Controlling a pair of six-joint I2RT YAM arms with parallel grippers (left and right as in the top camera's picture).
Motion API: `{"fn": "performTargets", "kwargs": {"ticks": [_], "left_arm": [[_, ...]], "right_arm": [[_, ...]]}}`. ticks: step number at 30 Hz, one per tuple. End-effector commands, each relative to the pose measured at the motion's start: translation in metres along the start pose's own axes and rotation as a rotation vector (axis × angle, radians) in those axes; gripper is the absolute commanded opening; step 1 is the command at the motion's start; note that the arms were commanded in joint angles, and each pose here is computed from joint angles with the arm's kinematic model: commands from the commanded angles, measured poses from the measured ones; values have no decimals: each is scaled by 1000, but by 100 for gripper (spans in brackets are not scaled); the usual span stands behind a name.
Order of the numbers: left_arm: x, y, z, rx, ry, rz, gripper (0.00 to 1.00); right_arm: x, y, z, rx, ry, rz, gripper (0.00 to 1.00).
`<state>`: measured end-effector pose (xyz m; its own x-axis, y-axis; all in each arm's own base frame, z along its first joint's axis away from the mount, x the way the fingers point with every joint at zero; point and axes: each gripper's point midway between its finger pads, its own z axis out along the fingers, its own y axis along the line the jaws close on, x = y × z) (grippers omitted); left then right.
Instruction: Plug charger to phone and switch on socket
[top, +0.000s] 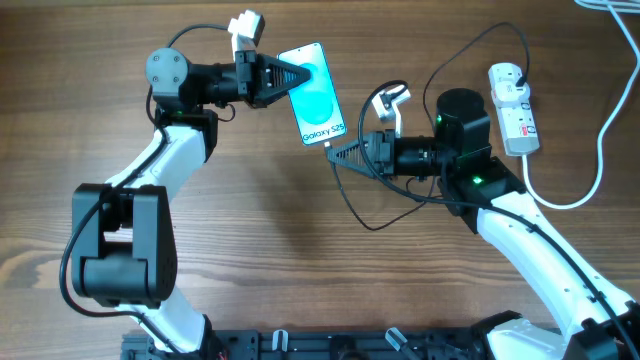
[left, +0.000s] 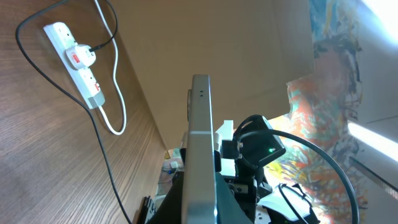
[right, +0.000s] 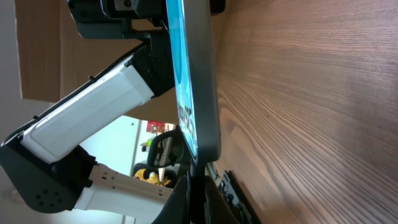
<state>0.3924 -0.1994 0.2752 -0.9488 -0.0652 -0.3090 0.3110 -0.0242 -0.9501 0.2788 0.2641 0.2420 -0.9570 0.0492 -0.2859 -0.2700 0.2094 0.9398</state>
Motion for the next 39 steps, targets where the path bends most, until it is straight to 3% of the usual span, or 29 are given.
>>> {"fn": "performTargets", "kwargs": {"ticks": [1,20,39], "left_arm": [[-2,-9,2,6,-9,16,4],[11,-9,8,9,64,14,4],[5,-8,-2,0,35,-43,4]], "right_arm": [[-4,4,1,-7,-12,-21,4],[-5,4,1,-8,-15,-34,5],[-6,3,1,-1,-22,-23,5]]}}
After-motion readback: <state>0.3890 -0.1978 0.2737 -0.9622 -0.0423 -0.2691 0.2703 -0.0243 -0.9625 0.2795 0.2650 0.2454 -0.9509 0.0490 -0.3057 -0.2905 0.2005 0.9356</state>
